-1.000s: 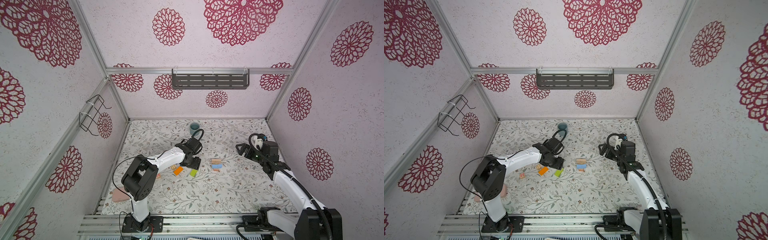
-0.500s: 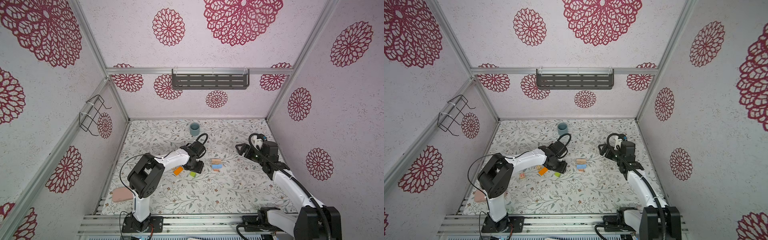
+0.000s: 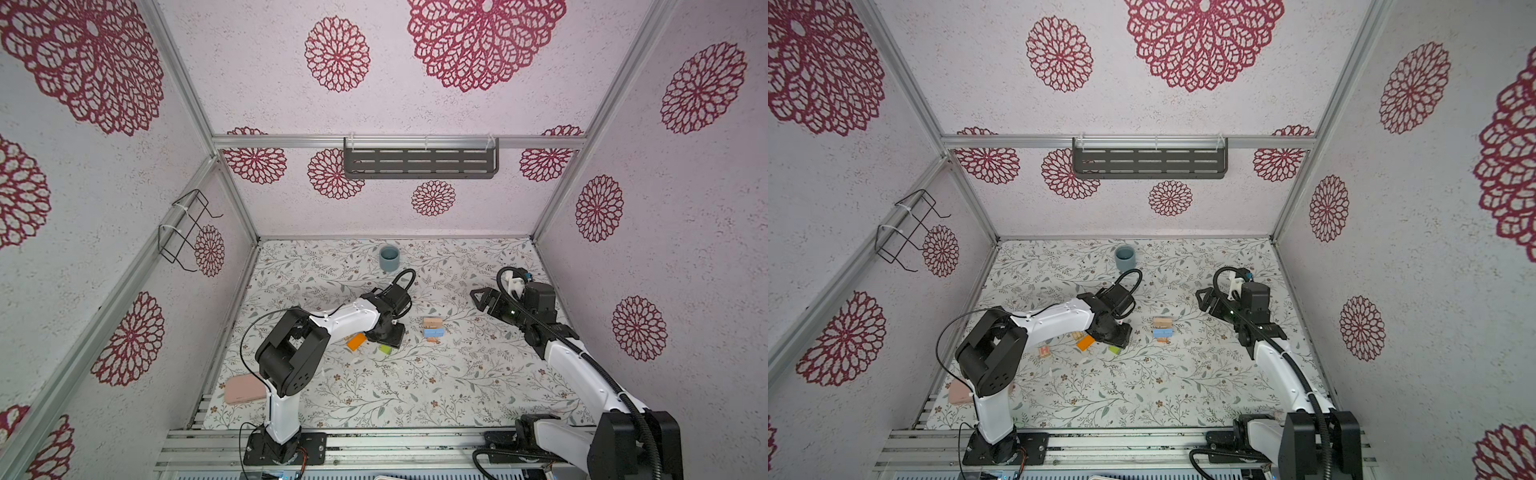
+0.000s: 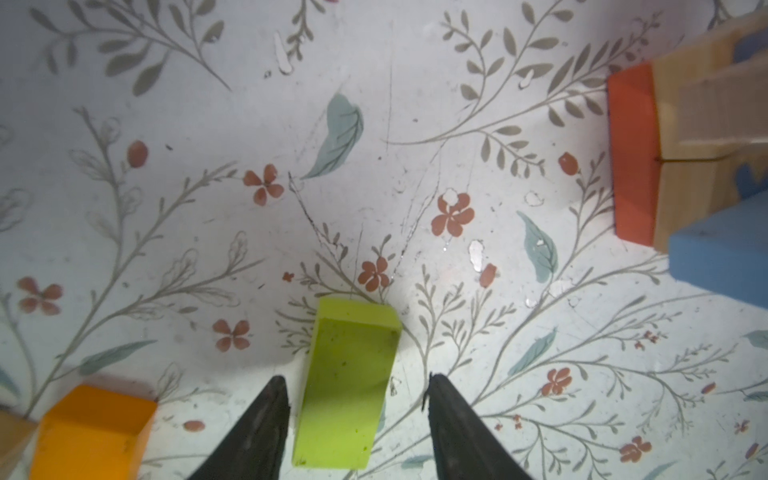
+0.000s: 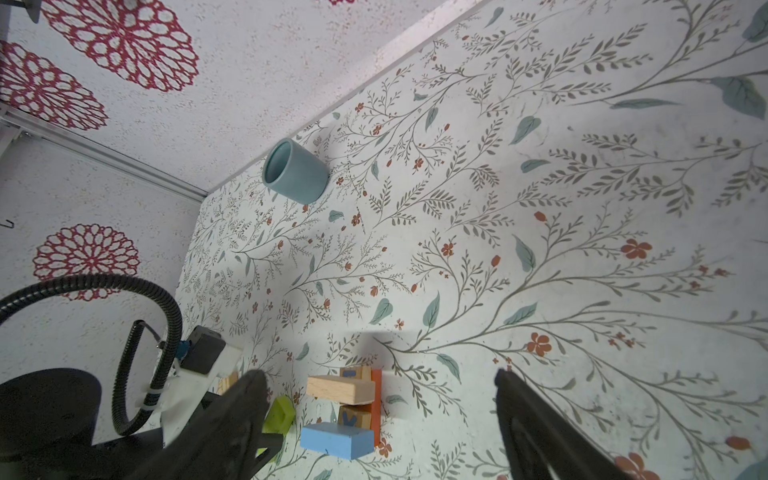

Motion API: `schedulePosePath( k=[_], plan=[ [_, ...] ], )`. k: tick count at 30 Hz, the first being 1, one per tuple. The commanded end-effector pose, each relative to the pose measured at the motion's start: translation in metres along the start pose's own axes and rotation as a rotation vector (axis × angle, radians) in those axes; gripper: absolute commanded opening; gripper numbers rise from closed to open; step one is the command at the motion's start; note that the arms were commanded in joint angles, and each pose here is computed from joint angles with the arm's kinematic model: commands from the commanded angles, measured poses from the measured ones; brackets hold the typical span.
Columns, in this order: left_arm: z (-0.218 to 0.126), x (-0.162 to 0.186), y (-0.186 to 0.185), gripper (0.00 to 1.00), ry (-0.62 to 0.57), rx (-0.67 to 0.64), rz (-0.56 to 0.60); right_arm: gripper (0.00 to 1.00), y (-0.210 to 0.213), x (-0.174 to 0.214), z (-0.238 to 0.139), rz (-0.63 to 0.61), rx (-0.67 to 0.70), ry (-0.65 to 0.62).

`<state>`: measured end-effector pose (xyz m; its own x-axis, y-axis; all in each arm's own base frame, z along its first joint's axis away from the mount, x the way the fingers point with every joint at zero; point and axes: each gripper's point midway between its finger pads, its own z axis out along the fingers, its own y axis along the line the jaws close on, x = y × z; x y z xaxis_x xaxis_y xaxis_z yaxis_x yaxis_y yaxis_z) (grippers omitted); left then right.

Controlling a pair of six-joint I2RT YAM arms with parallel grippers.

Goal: Build the wood block tower
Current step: 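Lower the left gripper onto the lime green block and grasp it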

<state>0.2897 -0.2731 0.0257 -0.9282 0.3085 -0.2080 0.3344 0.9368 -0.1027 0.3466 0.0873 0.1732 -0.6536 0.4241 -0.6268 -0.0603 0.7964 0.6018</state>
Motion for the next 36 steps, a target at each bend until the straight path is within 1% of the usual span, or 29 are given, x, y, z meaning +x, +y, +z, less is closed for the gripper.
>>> schedulePosePath(
  k=[1,5,12,17,21,25,27,29,33,34,36],
  plan=[
    [0.001,0.010,0.002,0.56,0.015,-0.049,0.011,0.88,0.004,-0.006,0.000,0.001,-0.026,-0.024],
    [0.002,0.012,0.000,0.53,0.019,-0.058,0.018,0.87,0.005,-0.006,0.000,0.000,-0.032,-0.023],
    [0.001,0.008,-0.002,0.40,0.017,-0.055,0.006,0.86,0.005,-0.006,-0.001,-0.002,-0.031,-0.023],
    [-0.006,0.007,0.000,0.37,0.016,-0.070,-0.003,0.86,0.005,-0.005,-0.001,-0.001,-0.032,-0.022],
    [-0.013,0.006,0.001,0.38,0.011,-0.077,-0.005,0.86,0.005,-0.004,-0.001,0.002,-0.035,-0.018],
    [-0.008,0.006,0.001,0.51,0.020,-0.081,-0.004,0.86,0.005,-0.004,-0.001,0.002,-0.035,-0.019],
    [-0.005,0.005,0.000,0.55,0.025,-0.079,-0.008,0.86,0.004,-0.003,-0.002,0.002,-0.034,-0.019],
    [-0.002,0.004,-0.001,0.56,0.028,-0.076,-0.009,0.86,0.005,-0.004,-0.002,0.001,-0.033,-0.021],
    [-0.002,0.000,-0.003,0.51,0.023,-0.073,-0.007,0.86,0.005,-0.004,-0.003,-0.002,-0.033,-0.023],
    [0.007,0.003,-0.001,0.50,0.046,-0.085,-0.006,0.86,0.005,-0.005,-0.003,-0.002,-0.035,-0.023],
    [0.012,0.003,-0.001,0.50,0.058,-0.093,-0.004,0.86,0.005,-0.003,-0.003,0.000,-0.034,-0.019]
  ],
)
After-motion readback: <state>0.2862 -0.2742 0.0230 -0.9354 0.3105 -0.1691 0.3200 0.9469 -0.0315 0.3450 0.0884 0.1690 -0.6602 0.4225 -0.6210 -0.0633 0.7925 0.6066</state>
